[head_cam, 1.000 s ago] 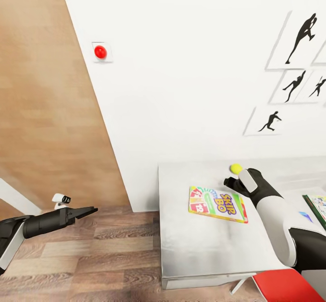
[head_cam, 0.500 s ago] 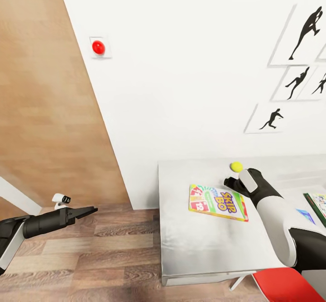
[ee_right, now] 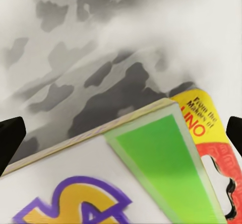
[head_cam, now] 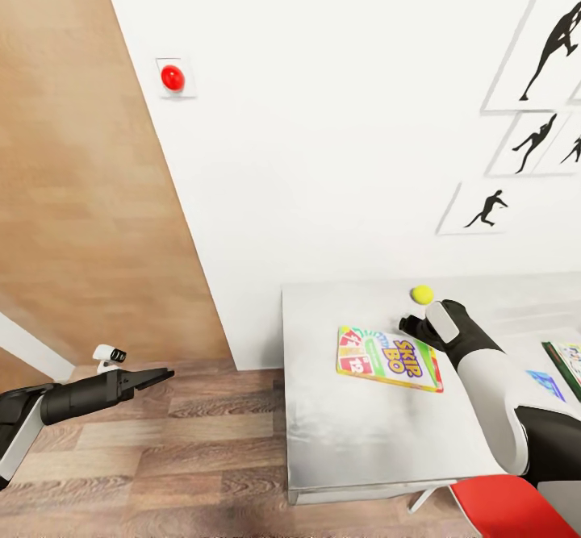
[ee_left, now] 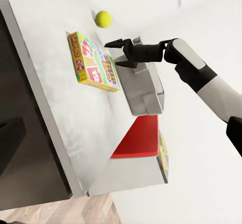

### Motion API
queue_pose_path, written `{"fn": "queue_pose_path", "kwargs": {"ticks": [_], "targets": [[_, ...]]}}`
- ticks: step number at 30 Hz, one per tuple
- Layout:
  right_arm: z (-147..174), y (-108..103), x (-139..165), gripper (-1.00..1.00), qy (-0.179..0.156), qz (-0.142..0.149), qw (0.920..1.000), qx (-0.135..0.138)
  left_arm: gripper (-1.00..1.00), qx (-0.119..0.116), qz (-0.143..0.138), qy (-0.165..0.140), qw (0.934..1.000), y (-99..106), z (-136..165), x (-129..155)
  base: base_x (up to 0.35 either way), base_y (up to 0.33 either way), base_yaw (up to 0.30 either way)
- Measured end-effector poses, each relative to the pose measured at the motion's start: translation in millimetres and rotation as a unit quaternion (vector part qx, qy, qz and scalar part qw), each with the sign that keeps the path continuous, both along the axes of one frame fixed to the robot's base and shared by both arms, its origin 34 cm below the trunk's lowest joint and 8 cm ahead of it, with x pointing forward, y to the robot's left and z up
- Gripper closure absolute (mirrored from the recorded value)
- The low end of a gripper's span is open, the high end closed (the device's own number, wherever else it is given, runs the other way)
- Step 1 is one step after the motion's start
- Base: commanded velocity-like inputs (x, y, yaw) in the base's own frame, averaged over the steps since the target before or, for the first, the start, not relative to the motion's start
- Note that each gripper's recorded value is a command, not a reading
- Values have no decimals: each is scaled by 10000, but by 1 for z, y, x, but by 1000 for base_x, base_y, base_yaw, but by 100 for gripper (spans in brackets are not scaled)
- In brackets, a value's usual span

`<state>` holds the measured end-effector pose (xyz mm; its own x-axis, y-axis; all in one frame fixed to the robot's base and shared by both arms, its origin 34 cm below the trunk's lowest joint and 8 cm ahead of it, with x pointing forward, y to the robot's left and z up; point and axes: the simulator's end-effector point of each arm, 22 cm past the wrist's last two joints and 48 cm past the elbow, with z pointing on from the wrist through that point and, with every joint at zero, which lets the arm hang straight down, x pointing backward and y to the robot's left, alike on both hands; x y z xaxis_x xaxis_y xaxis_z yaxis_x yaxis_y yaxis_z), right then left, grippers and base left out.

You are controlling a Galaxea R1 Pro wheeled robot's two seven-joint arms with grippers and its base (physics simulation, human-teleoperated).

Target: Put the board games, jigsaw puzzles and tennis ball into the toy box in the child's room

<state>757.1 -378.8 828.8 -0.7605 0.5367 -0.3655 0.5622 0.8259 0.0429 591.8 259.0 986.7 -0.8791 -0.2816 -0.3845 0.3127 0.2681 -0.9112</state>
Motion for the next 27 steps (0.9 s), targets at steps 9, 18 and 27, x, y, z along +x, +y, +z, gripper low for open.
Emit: {"fn": "queue_pose_path", "kwargs": {"ticks": [9,18,27], "targets": [[-7,0,-2,-100,58,2,10000,-2,-100,0,0,58,10000,0,-6,0,0,0,0],[-15,0,-4,-100,118,3,9999,-1,-100,0,0,116,9999,0,-11,0,0,0,0],[-18,0,-5,-100,143,4,9999,-3,-100,1,0,138,9999,0,-14,0,-95,0,0]]}}
